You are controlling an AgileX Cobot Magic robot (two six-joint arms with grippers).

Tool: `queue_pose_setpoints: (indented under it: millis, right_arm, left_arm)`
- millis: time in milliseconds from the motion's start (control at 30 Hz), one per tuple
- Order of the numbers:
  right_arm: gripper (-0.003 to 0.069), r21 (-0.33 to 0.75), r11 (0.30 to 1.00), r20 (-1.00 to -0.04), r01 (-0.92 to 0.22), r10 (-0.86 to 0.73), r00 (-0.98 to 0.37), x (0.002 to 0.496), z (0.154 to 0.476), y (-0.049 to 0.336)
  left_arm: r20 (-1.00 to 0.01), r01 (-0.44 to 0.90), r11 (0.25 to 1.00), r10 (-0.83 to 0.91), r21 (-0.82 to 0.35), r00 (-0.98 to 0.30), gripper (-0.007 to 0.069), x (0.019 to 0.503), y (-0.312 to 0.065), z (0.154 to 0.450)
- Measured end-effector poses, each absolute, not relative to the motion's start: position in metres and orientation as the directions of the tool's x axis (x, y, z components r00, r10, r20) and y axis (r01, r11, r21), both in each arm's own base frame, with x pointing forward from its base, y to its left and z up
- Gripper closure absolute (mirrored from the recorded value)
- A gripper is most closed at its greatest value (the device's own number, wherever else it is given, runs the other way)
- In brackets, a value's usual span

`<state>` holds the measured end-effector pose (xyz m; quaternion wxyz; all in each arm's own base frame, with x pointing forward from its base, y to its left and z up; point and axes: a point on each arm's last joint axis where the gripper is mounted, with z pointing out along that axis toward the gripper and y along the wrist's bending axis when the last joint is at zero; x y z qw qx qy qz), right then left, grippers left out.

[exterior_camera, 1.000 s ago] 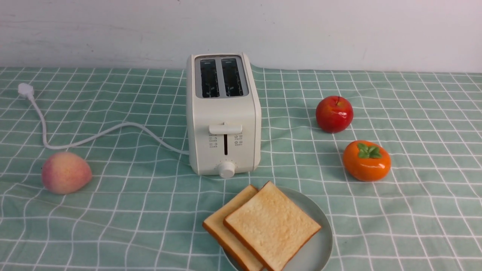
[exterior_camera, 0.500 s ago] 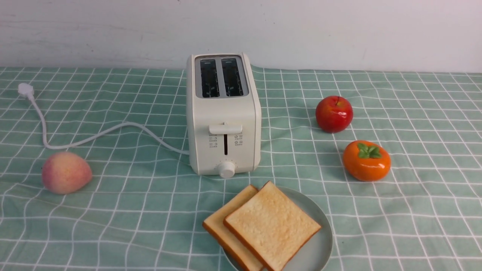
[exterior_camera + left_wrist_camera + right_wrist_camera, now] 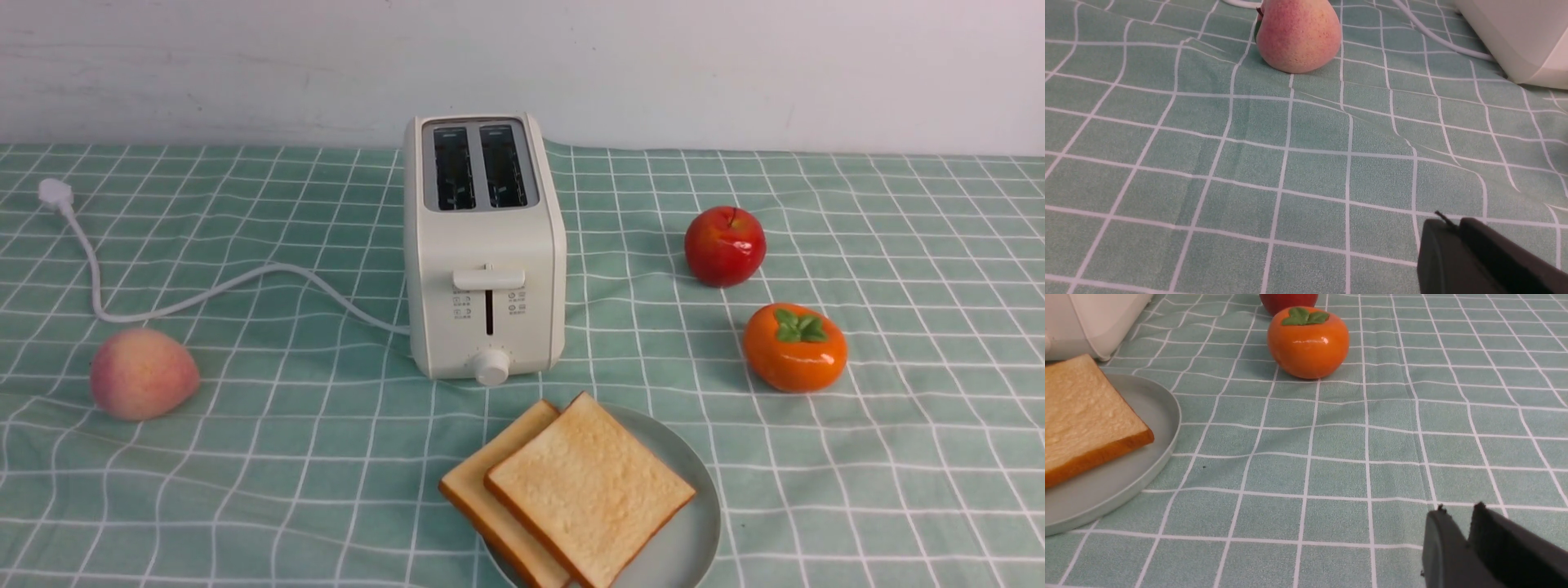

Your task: Take toasted bread from bread machine on blue coffee table place on plate.

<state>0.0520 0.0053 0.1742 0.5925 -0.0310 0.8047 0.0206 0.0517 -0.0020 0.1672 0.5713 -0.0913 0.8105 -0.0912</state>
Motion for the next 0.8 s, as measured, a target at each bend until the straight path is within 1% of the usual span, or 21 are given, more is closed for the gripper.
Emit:
queue_pose_setpoints:
  millis: [300, 800]
  right_arm:
    - [0.0541, -0.019, 0.997, -0.953, -0.077, -0.041, -0.3, 0.0519, 0.174, 0.005]
    - [0.0523, -0.009, 0.997, -0.953, -0.077, -0.031, -0.3, 0.0519, 0.174, 0.0052]
  left_arm:
    - [-0.91, -0.044, 0.967, -0.253, -0.252, -0.329, 0.058, 0.0517, -0.002, 0.1673]
    - [-0.909, -0.045, 0.967, -0.252, -0.252, -0.331, 0.0568, 0.0517, -0.002, 0.1672]
